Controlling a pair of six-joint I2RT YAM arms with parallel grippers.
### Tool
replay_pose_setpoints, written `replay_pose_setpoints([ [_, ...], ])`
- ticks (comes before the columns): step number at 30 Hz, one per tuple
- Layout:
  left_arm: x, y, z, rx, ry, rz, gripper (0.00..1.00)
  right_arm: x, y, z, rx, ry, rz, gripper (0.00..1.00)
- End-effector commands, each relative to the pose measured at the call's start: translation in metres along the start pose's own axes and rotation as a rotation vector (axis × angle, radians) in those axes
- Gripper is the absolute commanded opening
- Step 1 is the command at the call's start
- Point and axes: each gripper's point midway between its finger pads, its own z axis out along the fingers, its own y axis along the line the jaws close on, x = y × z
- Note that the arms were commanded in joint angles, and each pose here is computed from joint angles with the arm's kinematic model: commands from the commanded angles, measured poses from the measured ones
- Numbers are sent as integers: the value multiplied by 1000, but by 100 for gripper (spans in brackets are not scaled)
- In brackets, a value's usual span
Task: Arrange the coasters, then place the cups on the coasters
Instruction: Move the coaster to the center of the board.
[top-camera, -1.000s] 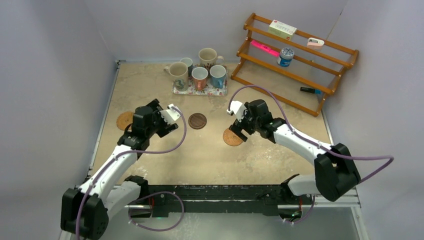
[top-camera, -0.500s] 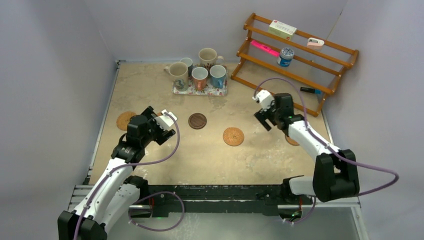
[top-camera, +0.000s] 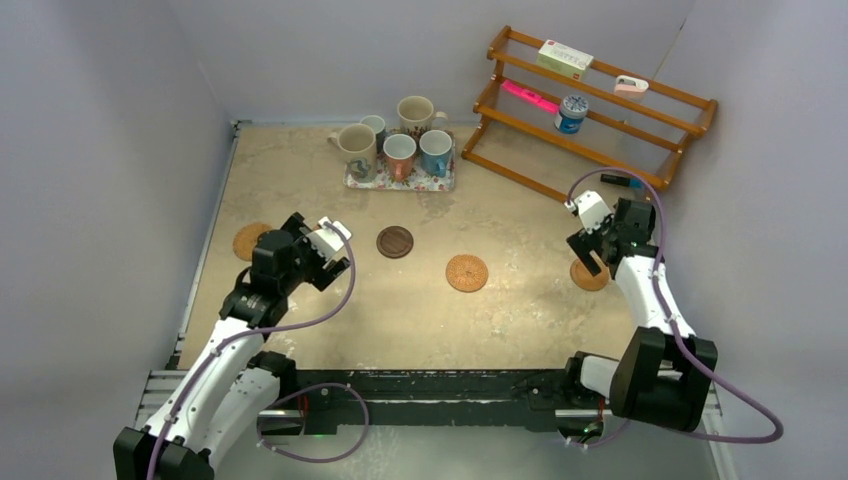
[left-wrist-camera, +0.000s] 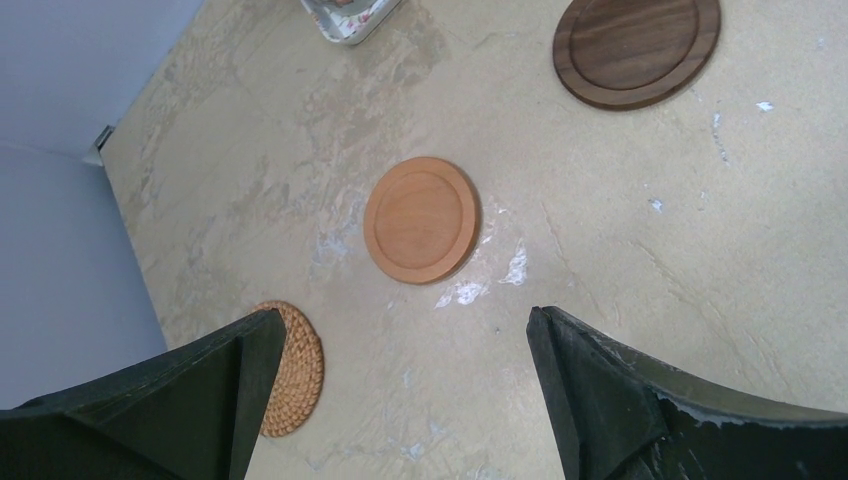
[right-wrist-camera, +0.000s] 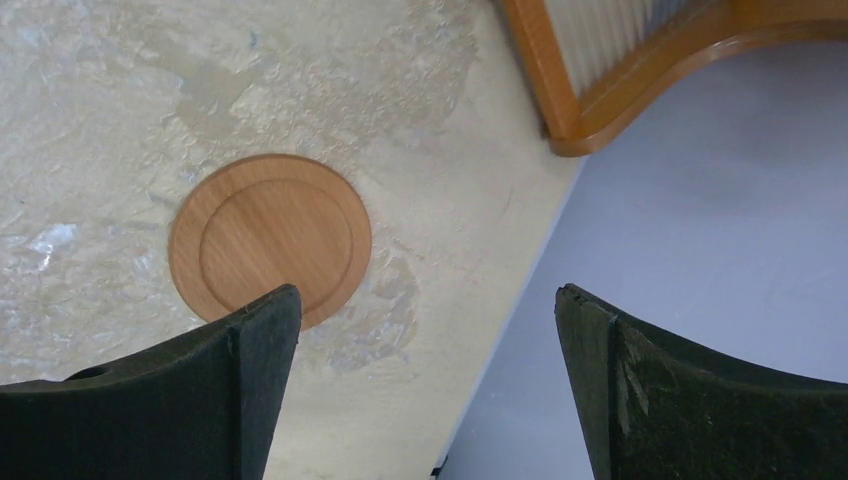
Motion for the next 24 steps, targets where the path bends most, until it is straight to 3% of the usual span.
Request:
replay_pose_setpoints([
  [1, -7, 18, -8, -88, -12, -27, 100, 9, 8, 4, -57, 27, 9, 99],
  [8, 16, 10, -5, -97, 37, -45, 100, 3, 27, 16, -161, 11, 67, 99],
  [24, 10, 15, -10, -139, -8, -66, 100, 32, 53, 49, -169, 42, 43, 99],
])
